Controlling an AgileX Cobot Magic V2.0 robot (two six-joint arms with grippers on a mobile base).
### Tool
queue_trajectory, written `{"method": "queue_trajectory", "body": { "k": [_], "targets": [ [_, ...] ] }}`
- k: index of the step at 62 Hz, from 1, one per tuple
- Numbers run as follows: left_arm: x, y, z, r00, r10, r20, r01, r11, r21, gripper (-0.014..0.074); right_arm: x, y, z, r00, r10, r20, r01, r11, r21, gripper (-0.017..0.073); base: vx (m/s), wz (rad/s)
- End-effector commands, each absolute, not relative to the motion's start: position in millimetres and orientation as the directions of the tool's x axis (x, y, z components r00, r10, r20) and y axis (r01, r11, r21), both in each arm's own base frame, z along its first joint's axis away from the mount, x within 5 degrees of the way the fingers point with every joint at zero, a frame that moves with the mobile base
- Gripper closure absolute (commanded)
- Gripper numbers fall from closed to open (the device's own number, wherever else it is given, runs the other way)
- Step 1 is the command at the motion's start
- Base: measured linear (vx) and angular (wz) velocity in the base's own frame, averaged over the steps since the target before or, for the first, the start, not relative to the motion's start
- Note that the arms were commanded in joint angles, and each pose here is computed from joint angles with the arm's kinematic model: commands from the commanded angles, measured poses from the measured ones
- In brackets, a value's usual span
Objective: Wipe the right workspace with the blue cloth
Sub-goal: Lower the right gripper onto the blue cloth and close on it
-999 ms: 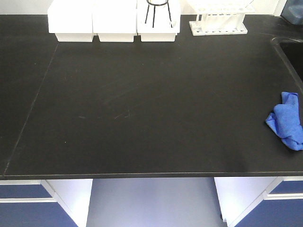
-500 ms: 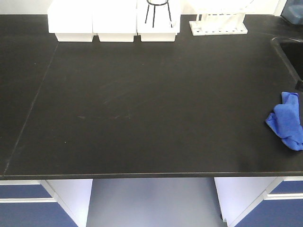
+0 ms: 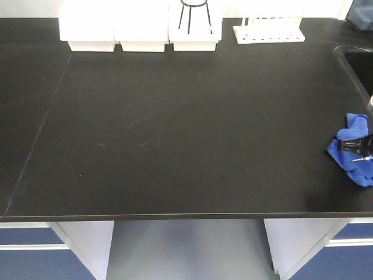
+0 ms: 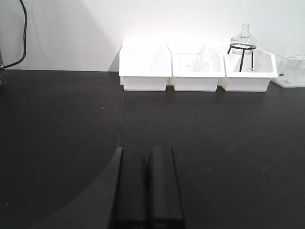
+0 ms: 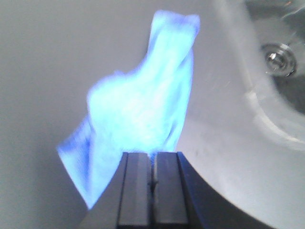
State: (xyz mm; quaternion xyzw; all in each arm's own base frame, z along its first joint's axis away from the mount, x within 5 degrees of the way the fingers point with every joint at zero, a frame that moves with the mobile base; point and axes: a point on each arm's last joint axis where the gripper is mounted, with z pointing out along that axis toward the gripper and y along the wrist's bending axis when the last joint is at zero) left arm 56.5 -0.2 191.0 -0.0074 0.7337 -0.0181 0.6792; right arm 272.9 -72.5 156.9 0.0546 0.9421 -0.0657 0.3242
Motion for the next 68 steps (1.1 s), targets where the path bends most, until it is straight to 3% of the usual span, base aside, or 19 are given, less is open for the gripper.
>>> {"method": "queue_trajectory", "body": {
  "k": [1,14,25,41,57,68],
  "targets": [
    [57,-2,189,-0.014,-0.044,-0.999,0.032,0.998,-0.045,0.0599,280,-76,174,-0.736,0.018,-0.677,0.135,0.983,-0.121,0.0316,0.00,0.00],
    [57,-2,189,-0.014,-0.044,-0.999,0.032,0.998,-0.045,0.0599,284,-78,173,-0.695,0.087,-0.714,0.198,0.977,-0.074,0.0098,0.00,0.00],
    [57,-2,189,-0.014,-0.044,-0.999,0.032,0.998,-0.045,0.0599,285,-79,157,-0.728,0.137,-0.672,0.224,0.974,-0.044,0.0086,0.00,0.00],
    [57,-2,189,-0.014,-0.044,-0.999,0.032,0.998,-0.045,0.0599,287,-78,141,-0.763,0.146,-0.630,0.220,0.975,-0.041,0.0242,0.00,0.00],
    [57,-2,189,-0.014,-0.044,-0.999,0.032,0.998,-0.045,0.0599,282,-77,167,-0.720,0.134,-0.681,0.221,0.974,-0.041,0.0575,0.00,0.00],
    [57,-2,189,-0.014,-0.044,-0.999,0.032,0.998,-0.045,0.0599,271,-73,200,-0.686,0.074,-0.724,0.185,0.980,-0.075,0.0567,0.00,0.00]
  ]
}}
